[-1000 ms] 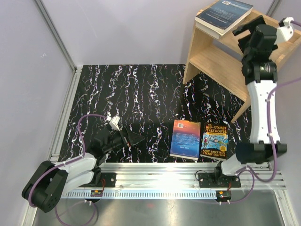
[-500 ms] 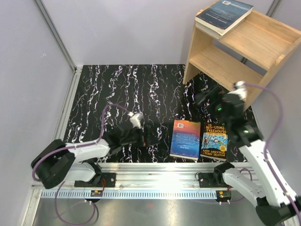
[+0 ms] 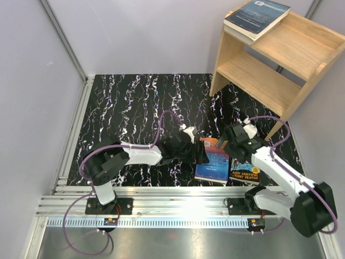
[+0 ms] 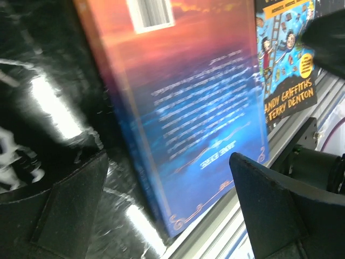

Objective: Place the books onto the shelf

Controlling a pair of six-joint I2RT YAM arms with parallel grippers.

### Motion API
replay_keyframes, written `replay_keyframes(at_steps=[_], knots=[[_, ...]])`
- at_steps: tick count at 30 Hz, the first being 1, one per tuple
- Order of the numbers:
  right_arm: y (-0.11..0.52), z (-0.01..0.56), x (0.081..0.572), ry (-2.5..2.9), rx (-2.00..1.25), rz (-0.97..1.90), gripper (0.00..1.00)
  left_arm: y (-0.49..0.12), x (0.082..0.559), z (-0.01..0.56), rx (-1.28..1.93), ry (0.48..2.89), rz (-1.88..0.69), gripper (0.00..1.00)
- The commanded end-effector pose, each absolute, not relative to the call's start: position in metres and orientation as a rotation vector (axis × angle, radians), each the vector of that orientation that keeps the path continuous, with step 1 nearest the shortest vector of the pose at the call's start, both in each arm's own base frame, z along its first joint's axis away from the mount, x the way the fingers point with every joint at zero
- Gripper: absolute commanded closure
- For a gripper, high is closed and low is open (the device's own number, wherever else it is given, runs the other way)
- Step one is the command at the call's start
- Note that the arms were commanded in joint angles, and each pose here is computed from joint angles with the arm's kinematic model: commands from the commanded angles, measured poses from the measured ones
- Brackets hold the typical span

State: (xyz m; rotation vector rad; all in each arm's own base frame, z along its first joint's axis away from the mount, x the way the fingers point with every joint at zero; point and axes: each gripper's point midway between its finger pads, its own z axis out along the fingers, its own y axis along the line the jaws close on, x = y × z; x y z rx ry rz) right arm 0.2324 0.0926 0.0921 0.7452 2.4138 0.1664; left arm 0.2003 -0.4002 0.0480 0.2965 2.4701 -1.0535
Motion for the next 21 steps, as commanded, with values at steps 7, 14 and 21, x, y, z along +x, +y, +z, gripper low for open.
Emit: replay_keyframes(at_steps=[7, 14, 21], knots=[[0.119, 0.031, 0.235, 2.593, 0.782, 0.170, 0.00, -0.401, 0.200, 0.034, 0.276, 2.518, -0.988, 0.01], [0.124, 0.027, 0.238, 2.584, 0.785, 0.215, 0.00, -0.398, 0.200, 0.038, 0.290, 2.506, -0.982, 0.01], [0.135, 0.057, 0.238, 2.501, 0.809, 0.384, 0.03, -0.402, 0.198, 0.034, 0.281, 2.508, -1.013, 0.01]])
